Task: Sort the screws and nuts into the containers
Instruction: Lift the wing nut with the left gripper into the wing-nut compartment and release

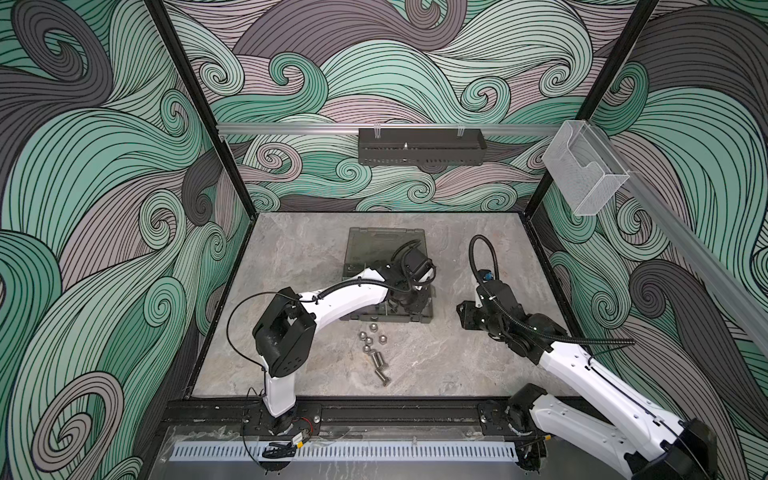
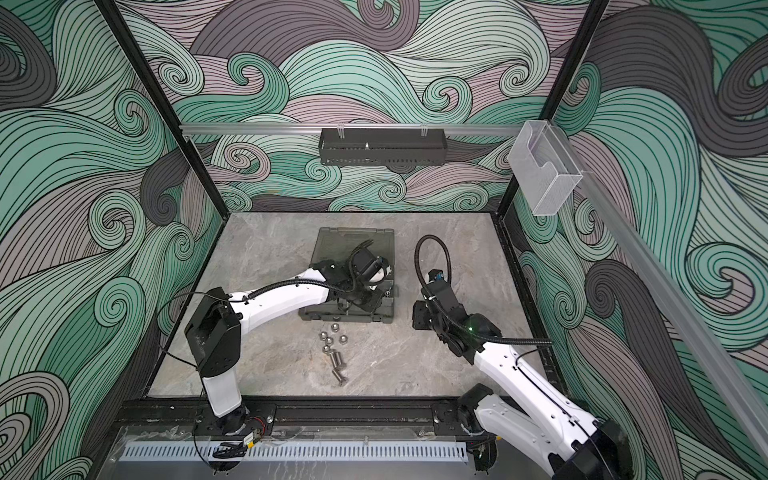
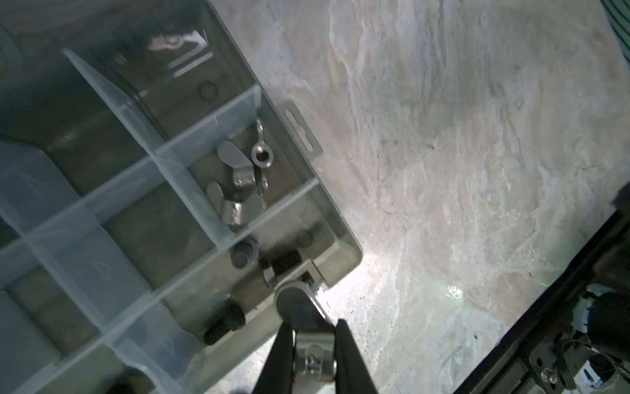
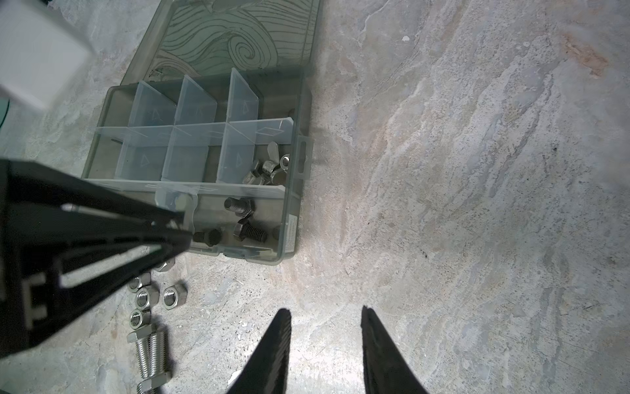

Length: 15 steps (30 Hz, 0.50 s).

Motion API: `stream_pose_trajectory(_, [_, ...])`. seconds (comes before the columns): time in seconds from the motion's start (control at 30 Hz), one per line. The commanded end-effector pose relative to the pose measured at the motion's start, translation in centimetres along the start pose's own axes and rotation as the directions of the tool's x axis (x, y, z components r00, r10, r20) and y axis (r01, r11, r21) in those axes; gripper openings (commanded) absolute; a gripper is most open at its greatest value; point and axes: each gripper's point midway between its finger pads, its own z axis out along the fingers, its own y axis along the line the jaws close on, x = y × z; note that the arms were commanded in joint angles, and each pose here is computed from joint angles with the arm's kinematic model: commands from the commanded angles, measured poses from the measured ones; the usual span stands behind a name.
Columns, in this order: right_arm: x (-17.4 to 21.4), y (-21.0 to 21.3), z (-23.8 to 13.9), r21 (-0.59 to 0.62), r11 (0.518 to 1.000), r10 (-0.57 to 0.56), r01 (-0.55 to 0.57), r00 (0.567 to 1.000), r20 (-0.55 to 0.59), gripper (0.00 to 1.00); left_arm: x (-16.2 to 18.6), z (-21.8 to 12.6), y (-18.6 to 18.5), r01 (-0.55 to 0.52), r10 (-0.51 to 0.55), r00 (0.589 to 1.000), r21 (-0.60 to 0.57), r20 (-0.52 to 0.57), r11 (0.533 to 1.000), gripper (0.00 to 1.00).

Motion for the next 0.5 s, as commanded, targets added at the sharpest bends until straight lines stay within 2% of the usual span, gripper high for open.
stream_pose_trajectory(0.0, [0.7, -0.5, -0.1, 0.009, 1.0, 0.016, -0.016, 1.0, -0.014, 0.36, -1.0, 0.8, 2.2, -0.004, 0.003, 1.0, -0.041, -0.029, 0.999, 0.18])
stream_pose_trajectory(0.23, [1.2, -0.6, -0.2, 0.007, 1.0, 0.02, -0.019, 0.999, -0.026, 0.36, -3.6, 2.5, 4.0, 0.016, -0.018, 0.999, -0.04, -0.043, 0.999, 0.18])
stream_pose_trajectory(0.47, [1.2, -0.7, -0.5, 0.006, 1.0, 0.025, -0.025, 0.999, -0.022, 0.36, -4.3, 3.7, 3.6, 0.027, -0.028, 0.998, -0.008, -0.053, 1.0, 0.19])
